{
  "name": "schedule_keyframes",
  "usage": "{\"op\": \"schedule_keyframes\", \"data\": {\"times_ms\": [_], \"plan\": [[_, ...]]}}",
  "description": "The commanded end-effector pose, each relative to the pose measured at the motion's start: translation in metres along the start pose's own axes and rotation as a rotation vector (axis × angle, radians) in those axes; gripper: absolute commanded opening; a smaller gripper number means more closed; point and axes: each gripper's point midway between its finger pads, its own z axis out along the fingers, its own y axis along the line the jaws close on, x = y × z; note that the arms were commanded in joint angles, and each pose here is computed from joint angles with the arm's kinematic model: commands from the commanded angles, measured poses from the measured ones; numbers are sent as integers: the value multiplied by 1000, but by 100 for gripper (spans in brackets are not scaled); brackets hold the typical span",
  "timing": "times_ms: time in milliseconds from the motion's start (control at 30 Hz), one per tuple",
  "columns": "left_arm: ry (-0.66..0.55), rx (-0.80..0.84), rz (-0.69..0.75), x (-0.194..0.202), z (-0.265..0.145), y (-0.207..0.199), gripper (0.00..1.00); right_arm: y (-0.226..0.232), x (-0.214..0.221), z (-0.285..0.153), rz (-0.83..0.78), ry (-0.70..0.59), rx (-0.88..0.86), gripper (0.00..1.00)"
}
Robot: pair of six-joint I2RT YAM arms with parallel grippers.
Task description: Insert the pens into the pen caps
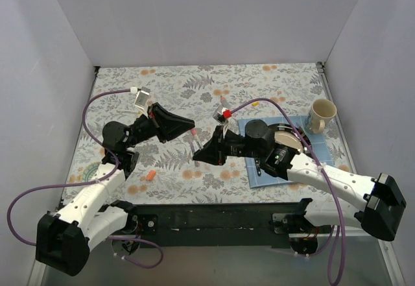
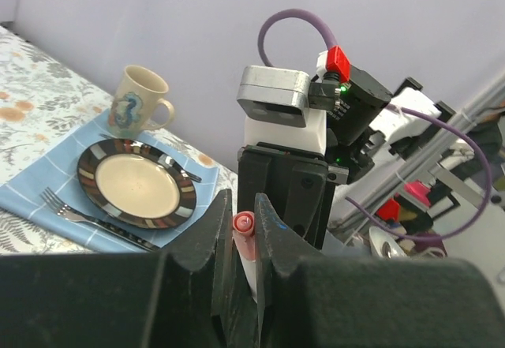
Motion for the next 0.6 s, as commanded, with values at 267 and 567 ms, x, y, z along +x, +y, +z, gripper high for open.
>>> {"op": "schedule_keyframes", "data": {"times_ms": [267,567], "plan": [[57,12,-163,54,-13,14,0,10,-130,7,-187,-286,-6,1],[45,34,-318,73,-13,18,0,12,-173,-7,-333,-387,-52,1]]}}
